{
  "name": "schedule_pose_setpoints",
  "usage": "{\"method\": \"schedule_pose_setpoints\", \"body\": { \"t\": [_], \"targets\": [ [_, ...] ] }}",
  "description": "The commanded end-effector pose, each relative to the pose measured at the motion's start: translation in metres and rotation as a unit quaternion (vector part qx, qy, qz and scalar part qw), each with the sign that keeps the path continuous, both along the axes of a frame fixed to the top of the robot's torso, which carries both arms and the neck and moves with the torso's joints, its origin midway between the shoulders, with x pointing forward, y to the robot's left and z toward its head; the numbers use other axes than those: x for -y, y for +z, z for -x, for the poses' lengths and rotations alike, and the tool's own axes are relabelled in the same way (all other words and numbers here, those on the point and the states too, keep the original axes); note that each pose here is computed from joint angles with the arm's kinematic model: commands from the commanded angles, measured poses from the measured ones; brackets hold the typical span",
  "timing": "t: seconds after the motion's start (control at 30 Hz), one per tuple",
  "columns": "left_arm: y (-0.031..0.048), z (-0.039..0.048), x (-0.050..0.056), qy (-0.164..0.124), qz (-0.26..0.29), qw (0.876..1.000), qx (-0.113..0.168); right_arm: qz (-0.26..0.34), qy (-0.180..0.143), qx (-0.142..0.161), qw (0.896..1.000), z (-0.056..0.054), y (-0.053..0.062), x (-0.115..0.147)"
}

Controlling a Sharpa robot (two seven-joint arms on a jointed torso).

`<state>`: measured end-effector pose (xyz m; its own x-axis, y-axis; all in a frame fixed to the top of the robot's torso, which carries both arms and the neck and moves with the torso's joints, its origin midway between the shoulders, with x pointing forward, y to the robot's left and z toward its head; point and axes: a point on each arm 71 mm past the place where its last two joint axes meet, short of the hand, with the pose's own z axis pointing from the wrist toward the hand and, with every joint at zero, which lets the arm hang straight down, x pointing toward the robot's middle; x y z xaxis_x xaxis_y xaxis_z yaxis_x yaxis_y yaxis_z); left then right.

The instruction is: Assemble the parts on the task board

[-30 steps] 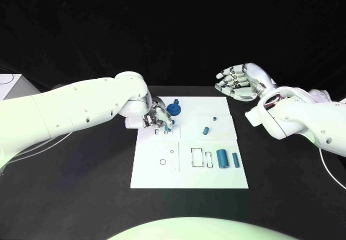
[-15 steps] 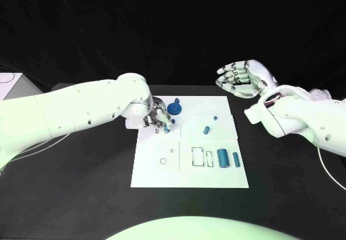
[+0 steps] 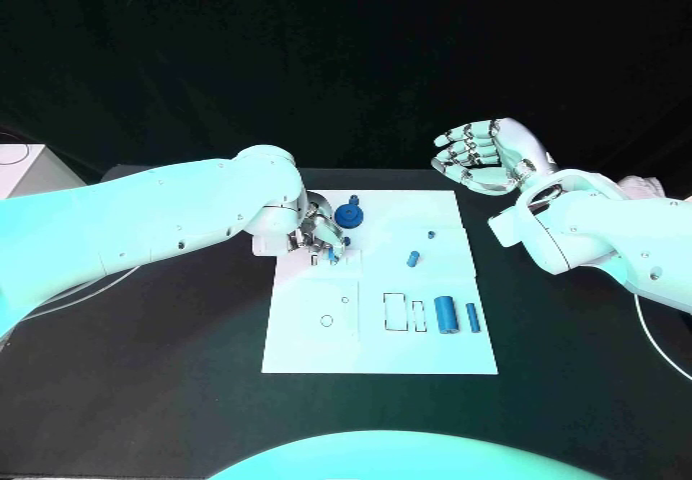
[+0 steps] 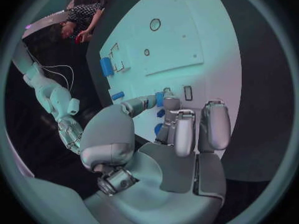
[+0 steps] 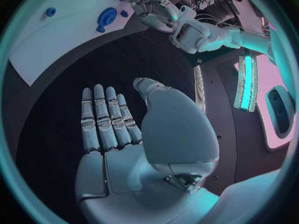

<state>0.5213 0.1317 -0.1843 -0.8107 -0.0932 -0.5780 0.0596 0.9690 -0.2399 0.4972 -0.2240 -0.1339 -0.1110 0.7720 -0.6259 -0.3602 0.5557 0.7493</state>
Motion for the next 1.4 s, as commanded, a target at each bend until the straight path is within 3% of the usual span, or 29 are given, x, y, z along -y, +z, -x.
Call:
{"method": "schedule_pose_setpoints", "body": {
  "t": [0.03,0.37,1.4],
  "targets": [
    [-0.0008,0.0,0.001,-0.003,-0.005,1.0,0.002,-0.001,0.007,0.003,1.0,0.0,0.0,-0.001],
    [-0.0087,0.0029,-0.002,-0.009,-0.018,1.0,-0.014,0.0,0.008,0.0,1.0,0.001,-0.001,-0.001],
    [-0.011,0.0044,-0.005,-0.019,-0.027,0.999,-0.028,-0.001,0.008,0.0,1.0,0.001,-0.001,-0.001]
  ]
}}
